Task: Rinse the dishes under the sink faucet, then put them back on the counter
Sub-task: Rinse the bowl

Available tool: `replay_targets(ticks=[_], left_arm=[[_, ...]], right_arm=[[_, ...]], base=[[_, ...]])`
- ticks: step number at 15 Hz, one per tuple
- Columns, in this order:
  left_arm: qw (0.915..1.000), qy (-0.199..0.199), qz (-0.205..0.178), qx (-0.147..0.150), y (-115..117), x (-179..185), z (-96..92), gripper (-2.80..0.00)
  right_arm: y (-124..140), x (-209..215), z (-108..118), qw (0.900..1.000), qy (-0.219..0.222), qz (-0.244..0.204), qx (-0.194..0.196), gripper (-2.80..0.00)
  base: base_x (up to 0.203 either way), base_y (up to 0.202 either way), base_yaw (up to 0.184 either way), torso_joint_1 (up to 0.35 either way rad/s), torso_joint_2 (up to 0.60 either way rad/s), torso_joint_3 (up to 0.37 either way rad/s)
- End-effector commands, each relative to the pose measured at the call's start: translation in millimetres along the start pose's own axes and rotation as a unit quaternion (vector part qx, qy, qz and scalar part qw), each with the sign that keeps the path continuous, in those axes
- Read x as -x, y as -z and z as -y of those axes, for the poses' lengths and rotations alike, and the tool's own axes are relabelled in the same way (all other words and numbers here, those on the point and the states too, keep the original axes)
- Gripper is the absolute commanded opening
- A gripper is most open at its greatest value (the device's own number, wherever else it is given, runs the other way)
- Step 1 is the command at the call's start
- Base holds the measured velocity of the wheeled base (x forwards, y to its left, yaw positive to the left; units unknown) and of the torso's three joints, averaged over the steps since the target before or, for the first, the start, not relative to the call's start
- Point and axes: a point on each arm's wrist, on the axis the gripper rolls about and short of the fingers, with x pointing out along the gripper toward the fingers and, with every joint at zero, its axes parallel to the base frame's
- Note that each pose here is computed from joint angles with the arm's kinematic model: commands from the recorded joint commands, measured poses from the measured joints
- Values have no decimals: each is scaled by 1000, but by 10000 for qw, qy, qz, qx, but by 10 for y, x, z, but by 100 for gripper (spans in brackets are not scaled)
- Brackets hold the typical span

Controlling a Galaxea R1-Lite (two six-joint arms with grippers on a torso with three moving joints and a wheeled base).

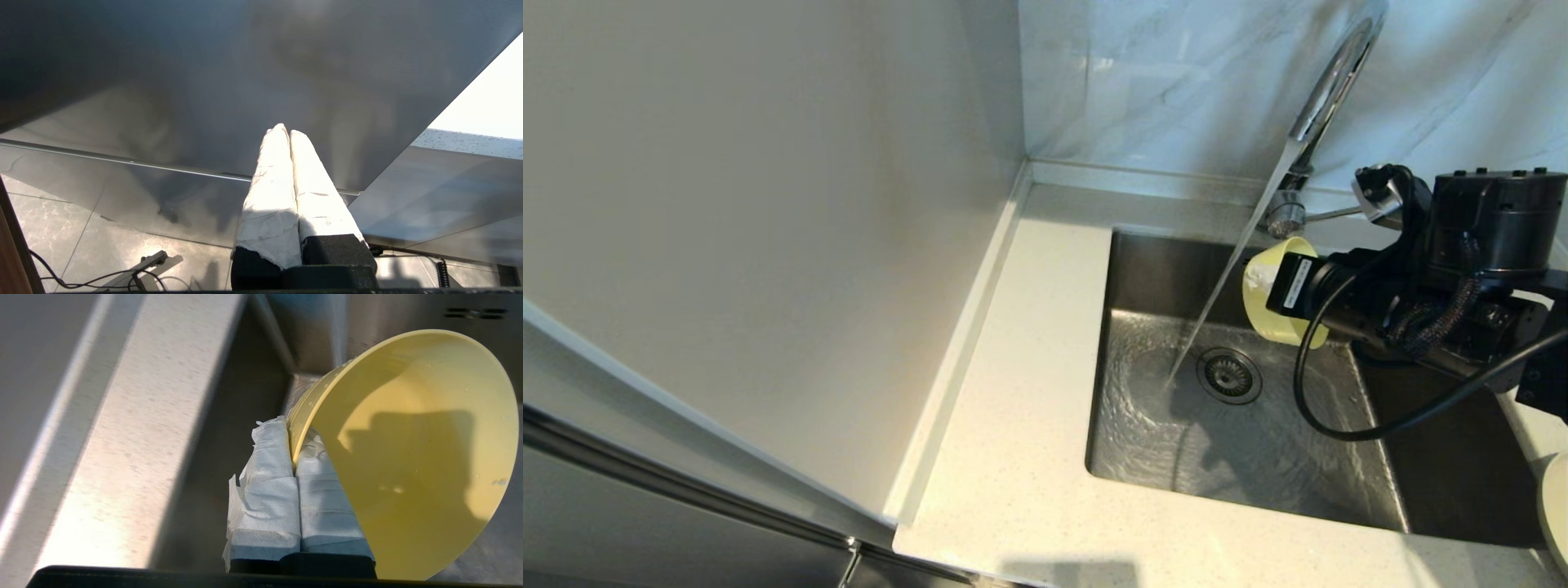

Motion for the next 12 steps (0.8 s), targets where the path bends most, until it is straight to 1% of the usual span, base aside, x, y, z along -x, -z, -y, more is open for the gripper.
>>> replay_targets(ticks=[1, 7, 12], left_arm=[[10000, 0, -2, 0, 0, 0, 0, -280], [10000, 0, -2, 0, 0, 0, 0, -280], [10000, 0, -2, 0, 0, 0, 0, -280]], right_arm=[[-15, -70, -84, 9999, -120, 30, -35, -280], [-92, -213, -173, 9994, -228, 152, -201, -280], [-173, -230, -206, 9990, -270, 290, -214, -280]], base=[[0, 0, 0, 0, 0, 0], [0, 0, 0, 0, 0, 0], [0, 0, 0, 0, 0, 0]])
